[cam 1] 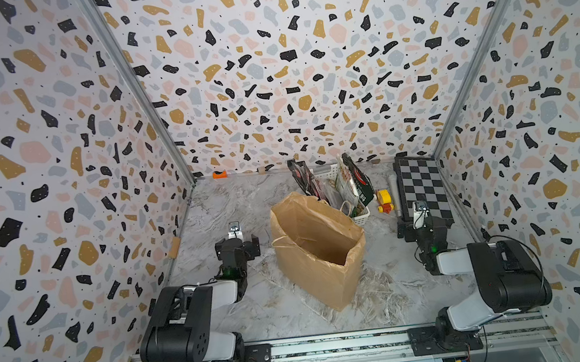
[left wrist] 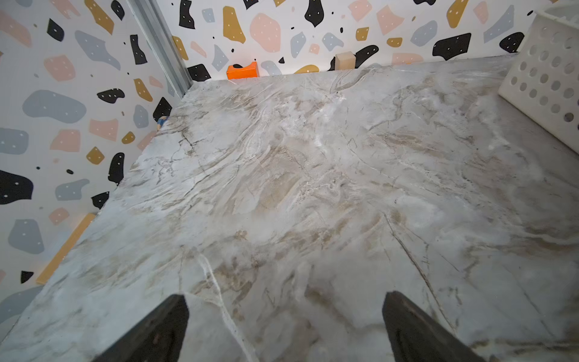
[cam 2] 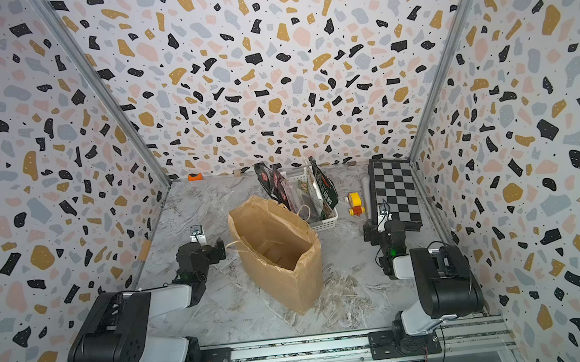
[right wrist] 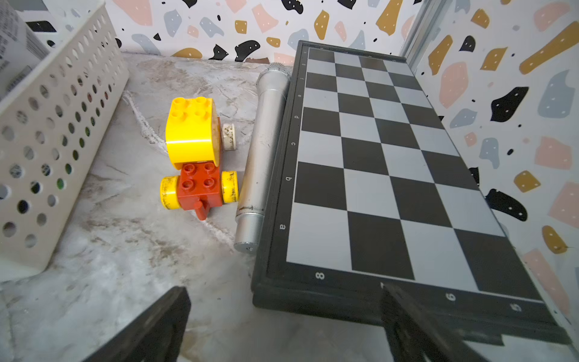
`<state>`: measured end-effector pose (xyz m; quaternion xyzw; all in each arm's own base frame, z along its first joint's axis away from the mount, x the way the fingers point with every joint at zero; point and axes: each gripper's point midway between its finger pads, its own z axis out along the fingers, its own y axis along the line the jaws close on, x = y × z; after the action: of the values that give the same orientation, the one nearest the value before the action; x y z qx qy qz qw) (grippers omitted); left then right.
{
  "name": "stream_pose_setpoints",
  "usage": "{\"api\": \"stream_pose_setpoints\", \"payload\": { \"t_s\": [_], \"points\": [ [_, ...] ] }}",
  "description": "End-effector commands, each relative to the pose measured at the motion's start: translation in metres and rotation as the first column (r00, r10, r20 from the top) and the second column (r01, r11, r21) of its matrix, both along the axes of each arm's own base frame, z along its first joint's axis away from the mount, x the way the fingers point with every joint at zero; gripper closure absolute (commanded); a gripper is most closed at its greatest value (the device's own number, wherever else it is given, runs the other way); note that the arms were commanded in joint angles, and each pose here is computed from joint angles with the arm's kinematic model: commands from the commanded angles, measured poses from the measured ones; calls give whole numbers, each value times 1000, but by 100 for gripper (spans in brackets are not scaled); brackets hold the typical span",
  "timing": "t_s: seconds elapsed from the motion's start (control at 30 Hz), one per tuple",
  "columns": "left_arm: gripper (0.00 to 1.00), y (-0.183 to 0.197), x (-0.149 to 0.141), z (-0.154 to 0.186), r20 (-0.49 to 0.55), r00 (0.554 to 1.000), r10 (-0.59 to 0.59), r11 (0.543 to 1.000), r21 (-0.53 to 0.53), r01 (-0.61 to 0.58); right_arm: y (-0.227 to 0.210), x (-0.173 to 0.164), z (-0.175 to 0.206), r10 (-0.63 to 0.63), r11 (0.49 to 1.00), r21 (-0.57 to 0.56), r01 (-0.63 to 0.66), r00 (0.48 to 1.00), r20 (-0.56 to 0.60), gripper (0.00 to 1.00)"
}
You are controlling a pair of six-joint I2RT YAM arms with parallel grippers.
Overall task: Place the condiment packets inside the bag
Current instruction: Pick up the paper bag from the center of the board.
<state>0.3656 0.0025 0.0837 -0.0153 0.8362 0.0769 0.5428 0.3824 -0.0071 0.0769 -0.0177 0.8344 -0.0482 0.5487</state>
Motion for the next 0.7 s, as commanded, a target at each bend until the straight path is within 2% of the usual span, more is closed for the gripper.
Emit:
{"api": "stream_pose_setpoints", "payload": {
  "t_s": [0.0,0.67],
  "points": [
    [0,-1,6,16,57,998,-5,1000,-5,5,-1,1,6,-6,1000,-1,6,1000,16,0],
    [0,-1,6,16,58,998,-7,1000,-5,7,-1,2,7,-6,1000,-1,6,1000,17,0]
  ]
}}
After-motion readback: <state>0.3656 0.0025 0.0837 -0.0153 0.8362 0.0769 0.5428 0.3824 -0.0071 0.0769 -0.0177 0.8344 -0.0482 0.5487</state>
